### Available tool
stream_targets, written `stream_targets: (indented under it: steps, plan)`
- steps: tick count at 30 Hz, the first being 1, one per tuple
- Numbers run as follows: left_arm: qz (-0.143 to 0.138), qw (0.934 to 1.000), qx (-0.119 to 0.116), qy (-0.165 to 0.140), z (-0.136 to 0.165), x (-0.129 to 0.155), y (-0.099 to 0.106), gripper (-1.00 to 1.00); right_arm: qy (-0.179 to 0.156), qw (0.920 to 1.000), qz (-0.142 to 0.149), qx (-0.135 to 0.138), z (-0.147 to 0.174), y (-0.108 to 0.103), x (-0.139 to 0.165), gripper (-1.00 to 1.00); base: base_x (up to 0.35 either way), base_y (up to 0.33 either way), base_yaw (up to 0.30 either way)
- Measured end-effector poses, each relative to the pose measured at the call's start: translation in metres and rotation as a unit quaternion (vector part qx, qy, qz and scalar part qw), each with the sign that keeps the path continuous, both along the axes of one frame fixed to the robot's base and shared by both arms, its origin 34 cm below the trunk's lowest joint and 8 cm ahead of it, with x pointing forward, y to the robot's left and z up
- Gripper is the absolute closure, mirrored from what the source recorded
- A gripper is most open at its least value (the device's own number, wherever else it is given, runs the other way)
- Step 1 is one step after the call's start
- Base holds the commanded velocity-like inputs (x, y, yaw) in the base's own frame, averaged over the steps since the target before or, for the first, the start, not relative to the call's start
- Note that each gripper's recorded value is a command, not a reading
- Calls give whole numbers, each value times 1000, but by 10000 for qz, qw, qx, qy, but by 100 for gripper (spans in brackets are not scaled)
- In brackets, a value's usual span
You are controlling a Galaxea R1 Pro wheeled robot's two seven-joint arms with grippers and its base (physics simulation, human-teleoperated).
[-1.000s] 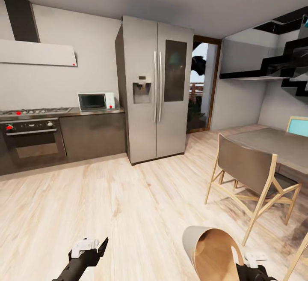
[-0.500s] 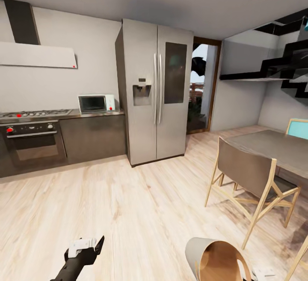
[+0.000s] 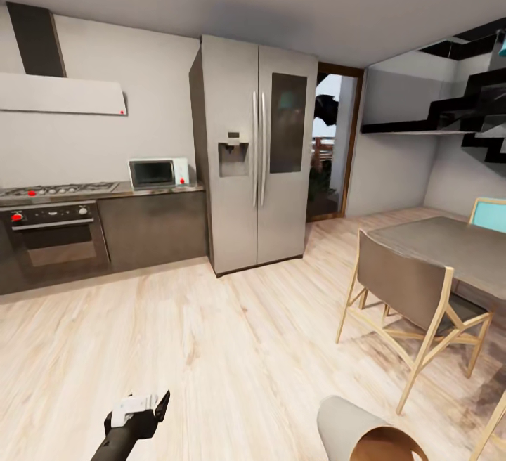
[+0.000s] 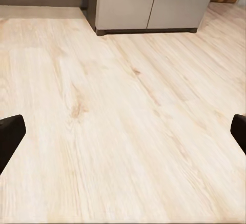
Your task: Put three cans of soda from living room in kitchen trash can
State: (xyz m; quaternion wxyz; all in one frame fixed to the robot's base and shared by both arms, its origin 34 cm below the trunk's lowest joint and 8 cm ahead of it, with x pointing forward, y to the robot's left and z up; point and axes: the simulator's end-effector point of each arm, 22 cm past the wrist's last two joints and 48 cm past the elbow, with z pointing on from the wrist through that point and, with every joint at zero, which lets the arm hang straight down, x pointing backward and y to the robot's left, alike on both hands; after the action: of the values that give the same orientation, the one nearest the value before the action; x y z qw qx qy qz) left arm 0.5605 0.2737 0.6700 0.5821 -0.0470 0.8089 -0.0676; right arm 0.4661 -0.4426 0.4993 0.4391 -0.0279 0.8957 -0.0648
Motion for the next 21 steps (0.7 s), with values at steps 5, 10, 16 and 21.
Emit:
stream_targets:
  steps: [5, 10, 16, 21]
  plan:
    - [4, 10000, 0, 52, 5, 0, 1, -100, -140, 9998, -153, 0, 9, -10, -9, 100, 0, 0, 0]
    - [11, 10000, 7, 81, 12, 0, 2, -100, -170, 9997, -181, -4, 17, -12, -14, 100, 0, 0, 0]
    - [-53, 9991, 261, 339, 1, -8, 4, -100, -142, 9997, -182, 22, 20, -10, -27, 100, 0, 0, 0]
    - [-63, 9985, 316, 433, 1, -10, 5, -100, -286, 9995, -157, 19, 33, -9, -25, 100, 0, 0, 0]
